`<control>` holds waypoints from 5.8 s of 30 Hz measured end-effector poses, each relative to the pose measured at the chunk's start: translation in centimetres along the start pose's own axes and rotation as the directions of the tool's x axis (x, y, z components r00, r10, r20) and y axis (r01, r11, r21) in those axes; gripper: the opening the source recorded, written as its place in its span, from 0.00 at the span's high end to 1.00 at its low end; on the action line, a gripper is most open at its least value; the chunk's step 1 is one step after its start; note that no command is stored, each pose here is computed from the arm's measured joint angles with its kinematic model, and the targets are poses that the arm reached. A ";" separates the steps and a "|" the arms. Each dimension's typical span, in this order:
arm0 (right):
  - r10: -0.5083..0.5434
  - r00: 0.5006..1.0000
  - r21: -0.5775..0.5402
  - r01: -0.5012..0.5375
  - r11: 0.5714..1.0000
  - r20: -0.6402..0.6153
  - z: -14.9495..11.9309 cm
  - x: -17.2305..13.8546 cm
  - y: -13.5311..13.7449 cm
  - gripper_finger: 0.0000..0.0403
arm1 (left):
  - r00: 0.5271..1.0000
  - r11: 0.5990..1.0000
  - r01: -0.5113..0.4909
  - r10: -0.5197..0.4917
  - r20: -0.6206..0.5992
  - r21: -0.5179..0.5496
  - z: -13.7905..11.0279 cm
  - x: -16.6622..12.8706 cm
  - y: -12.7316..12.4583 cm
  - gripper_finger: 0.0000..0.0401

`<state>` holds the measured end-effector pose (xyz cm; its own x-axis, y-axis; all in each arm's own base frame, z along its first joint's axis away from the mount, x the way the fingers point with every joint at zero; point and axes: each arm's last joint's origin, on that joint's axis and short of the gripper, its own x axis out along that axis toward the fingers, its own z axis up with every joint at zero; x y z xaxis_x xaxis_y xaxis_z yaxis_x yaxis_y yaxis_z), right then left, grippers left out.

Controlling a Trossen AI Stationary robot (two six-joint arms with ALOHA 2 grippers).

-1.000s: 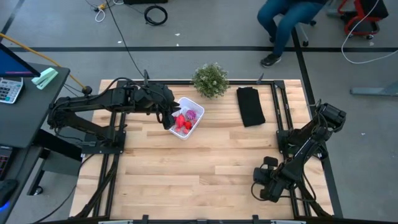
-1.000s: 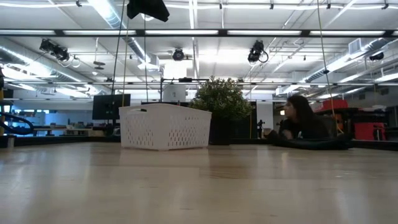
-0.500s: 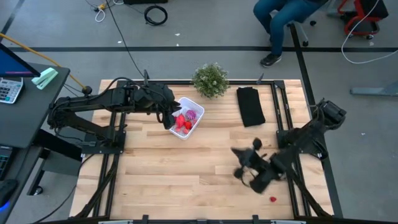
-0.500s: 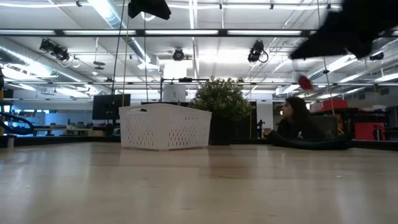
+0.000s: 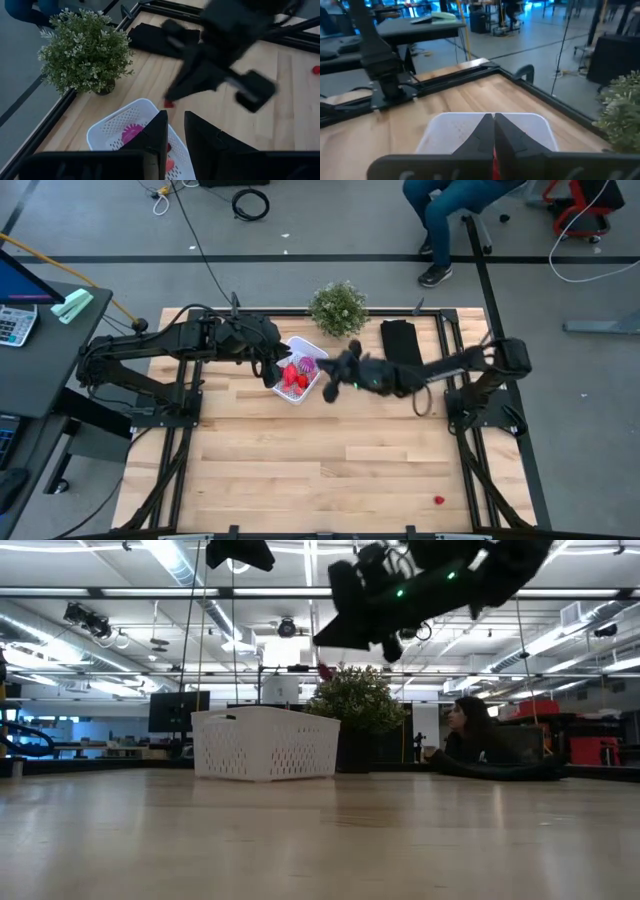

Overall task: Pick and placing Produce into tupperware
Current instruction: Put the red cherry into the white basket, then put the red raspberry into the white basket

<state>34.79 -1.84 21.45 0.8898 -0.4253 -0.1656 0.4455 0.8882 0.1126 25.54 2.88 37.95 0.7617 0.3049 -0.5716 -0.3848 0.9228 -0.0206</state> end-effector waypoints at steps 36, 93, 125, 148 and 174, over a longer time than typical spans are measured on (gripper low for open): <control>0.273 0.414 0.188 -0.234 0.954 -0.869 7.8 -10.3 5.1 0.68 | 0.997 1.000 -0.016 0.015 -0.074 -0.007 -0.7 0.0 0.1 0.84; -0.017 0.034 -0.026 -0.271 0.962 -0.999 -14.9 -29.9 14.1 0.49 | 0.974 1.000 0.017 -0.020 -0.224 -0.014 -2.7 -0.9 -1.9 0.82; -0.145 0.729 -0.348 -0.134 0.928 -0.669 -5.5 -12.7 7.8 0.85 | 0.967 1.000 0.010 -0.009 -0.255 0.002 -3.0 -1.0 -1.8 0.81; -0.210 0.745 -0.359 -0.043 0.932 -0.633 -3.9 -8.5 4.2 0.68 | 0.922 0.988 -0.091 0.036 -0.386 -0.126 -16.7 5.5 -5.7 0.64; -0.182 0.771 -0.304 -0.016 0.952 -0.610 -3.7 -8.2 4.5 0.69 | 0.944 0.966 -0.212 0.163 -0.286 -0.149 -22.2 12.6 -6.7 0.48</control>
<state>29.11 6.33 19.72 0.5450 -0.3833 -0.7457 0.3795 0.9058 -0.1882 26.13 -4.73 12.68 0.5072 0.3710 -0.7779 -0.6110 0.7914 -0.0209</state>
